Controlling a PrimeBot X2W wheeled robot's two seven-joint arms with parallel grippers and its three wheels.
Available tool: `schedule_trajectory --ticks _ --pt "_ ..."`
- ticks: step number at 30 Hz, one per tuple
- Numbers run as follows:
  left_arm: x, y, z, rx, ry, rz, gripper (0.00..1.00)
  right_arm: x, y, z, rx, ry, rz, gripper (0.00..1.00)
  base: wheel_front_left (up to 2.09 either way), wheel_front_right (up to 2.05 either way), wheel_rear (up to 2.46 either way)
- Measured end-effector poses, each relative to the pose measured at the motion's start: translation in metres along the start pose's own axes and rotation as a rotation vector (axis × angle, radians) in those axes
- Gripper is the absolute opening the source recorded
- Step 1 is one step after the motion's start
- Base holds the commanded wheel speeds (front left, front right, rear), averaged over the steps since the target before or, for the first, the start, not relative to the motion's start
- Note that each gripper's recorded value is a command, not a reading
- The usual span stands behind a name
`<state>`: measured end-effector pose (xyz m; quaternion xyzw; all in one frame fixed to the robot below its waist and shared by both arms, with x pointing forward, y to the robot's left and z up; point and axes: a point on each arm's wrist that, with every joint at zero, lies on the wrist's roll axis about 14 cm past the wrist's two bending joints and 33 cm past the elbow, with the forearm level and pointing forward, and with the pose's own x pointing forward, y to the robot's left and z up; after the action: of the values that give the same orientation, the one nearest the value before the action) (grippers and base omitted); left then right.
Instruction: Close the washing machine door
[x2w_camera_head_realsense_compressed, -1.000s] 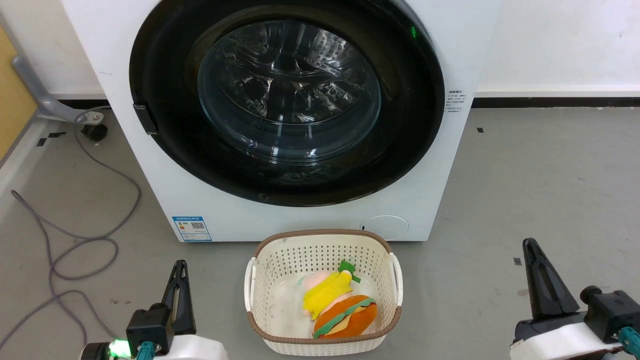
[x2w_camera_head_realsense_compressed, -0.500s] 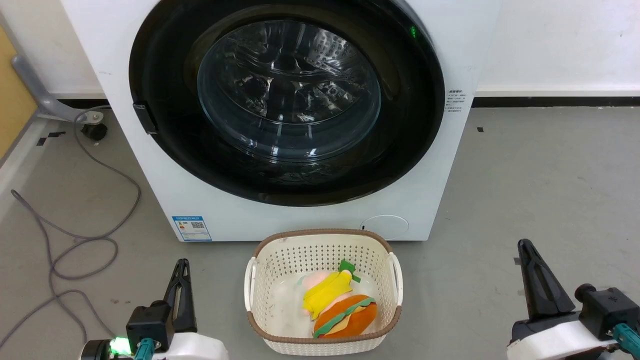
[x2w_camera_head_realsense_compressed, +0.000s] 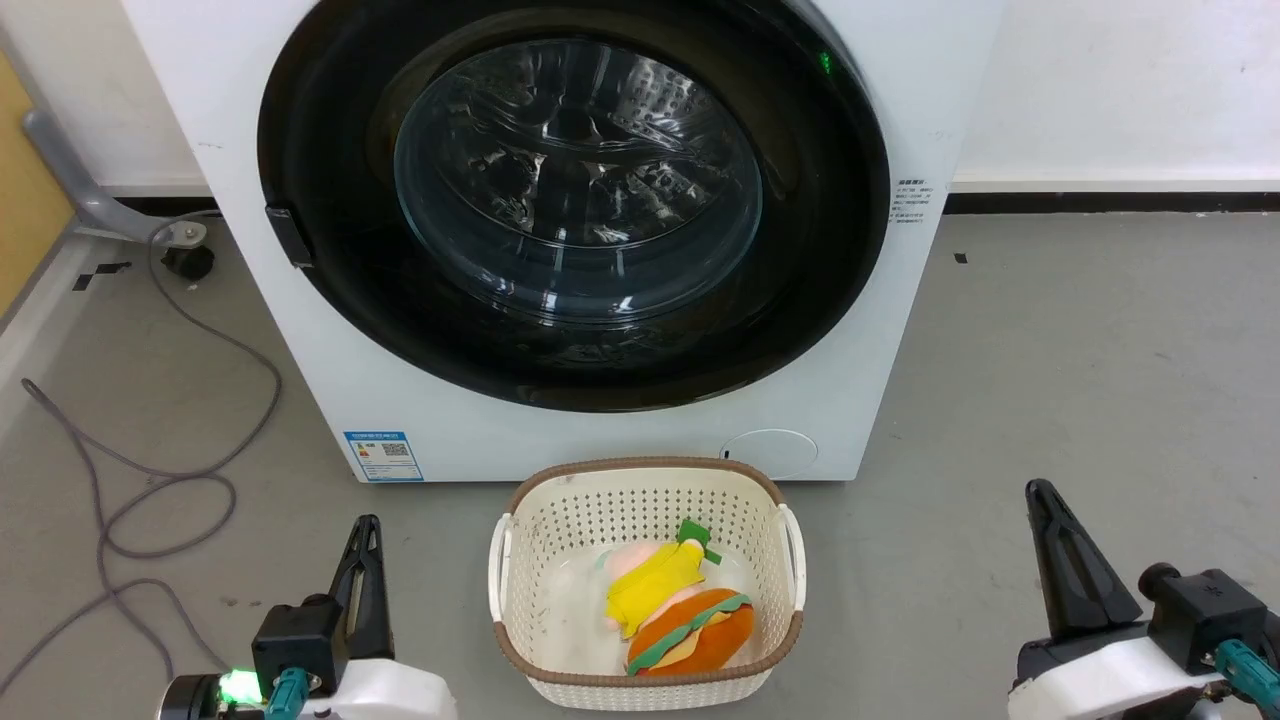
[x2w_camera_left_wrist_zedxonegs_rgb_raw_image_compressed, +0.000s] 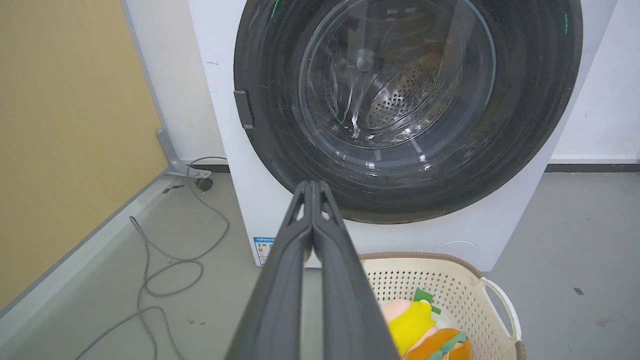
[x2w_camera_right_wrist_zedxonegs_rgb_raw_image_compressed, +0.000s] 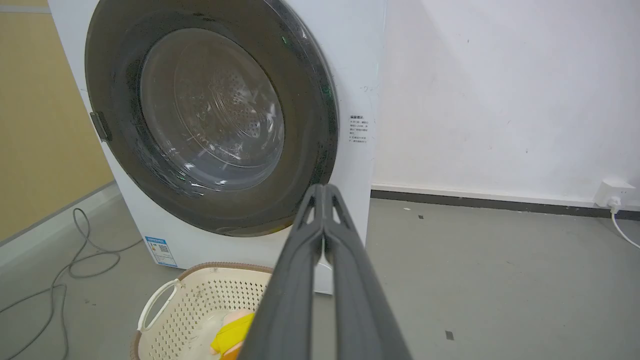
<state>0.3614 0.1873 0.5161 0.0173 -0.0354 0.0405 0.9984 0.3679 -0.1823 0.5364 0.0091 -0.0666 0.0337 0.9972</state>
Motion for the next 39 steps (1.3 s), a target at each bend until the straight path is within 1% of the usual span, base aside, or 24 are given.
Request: schedule_trajectory --ticks 39 --pt "0.0034 -0.0047 0.0016 0.000 0.039 -0.035 0.00 0.0017 0.0091 -0.0060 -0.027 0.065 0.030 0.00 0.00 0.00 0.00"
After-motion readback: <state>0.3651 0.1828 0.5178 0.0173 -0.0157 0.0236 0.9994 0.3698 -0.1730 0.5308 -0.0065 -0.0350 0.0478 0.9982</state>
